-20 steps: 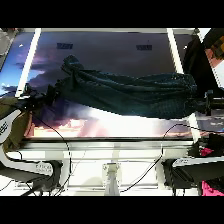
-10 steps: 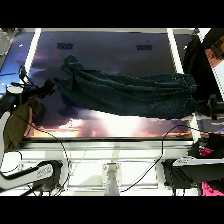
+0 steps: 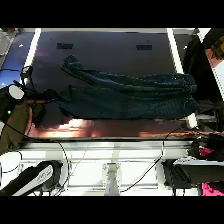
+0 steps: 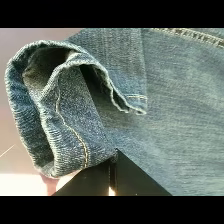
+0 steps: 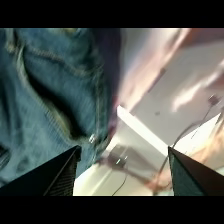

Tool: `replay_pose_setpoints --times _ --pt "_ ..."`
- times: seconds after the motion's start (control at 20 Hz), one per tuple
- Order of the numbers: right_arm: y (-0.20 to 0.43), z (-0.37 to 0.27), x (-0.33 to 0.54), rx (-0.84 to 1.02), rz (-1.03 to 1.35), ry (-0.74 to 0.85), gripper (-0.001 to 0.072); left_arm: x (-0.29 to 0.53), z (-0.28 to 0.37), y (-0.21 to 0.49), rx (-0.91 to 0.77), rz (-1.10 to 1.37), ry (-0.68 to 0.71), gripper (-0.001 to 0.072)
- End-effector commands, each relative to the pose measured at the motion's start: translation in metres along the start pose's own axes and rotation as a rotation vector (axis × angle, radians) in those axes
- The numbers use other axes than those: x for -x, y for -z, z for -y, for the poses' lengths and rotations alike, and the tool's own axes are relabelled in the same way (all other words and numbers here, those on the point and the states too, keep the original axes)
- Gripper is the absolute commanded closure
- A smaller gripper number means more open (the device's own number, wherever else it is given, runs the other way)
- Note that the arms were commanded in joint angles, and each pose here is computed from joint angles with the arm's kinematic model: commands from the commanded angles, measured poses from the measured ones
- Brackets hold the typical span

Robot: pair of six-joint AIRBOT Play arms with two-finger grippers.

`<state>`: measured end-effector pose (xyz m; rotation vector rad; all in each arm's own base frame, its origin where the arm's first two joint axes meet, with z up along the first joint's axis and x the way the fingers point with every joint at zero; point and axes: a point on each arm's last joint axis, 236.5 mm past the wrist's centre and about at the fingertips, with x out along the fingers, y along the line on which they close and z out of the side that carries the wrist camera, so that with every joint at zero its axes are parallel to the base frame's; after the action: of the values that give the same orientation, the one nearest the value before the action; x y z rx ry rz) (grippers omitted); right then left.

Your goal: Fold the clothes and pants, and hang the long-sleeved shirts on hangers.

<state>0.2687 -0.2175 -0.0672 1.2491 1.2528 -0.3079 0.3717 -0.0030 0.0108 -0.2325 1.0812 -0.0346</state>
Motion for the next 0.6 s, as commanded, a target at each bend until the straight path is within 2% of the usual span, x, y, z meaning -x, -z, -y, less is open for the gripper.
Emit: replay_pose_setpoints --times 0.0,0.35,0.55 --pt "-0.015 -0.011 -0.017 0.044 0.056 0.037 0.0090 0.003 -0.004 0.007 -0.012 -0.029 -0.025 0.0702" --pt "-0.009 -0.018 -0.063 0.038 -0.031 0.052 0.0091 0.003 -0.004 0.009 -0.012 -0.037 -0.025 0.0701" --pt "-0.021 -0.022 -0.075 0.041 0.013 0.054 0.0100 0.003 -0.004 0.009 -0.012 -0.036 -0.024 0.0702"
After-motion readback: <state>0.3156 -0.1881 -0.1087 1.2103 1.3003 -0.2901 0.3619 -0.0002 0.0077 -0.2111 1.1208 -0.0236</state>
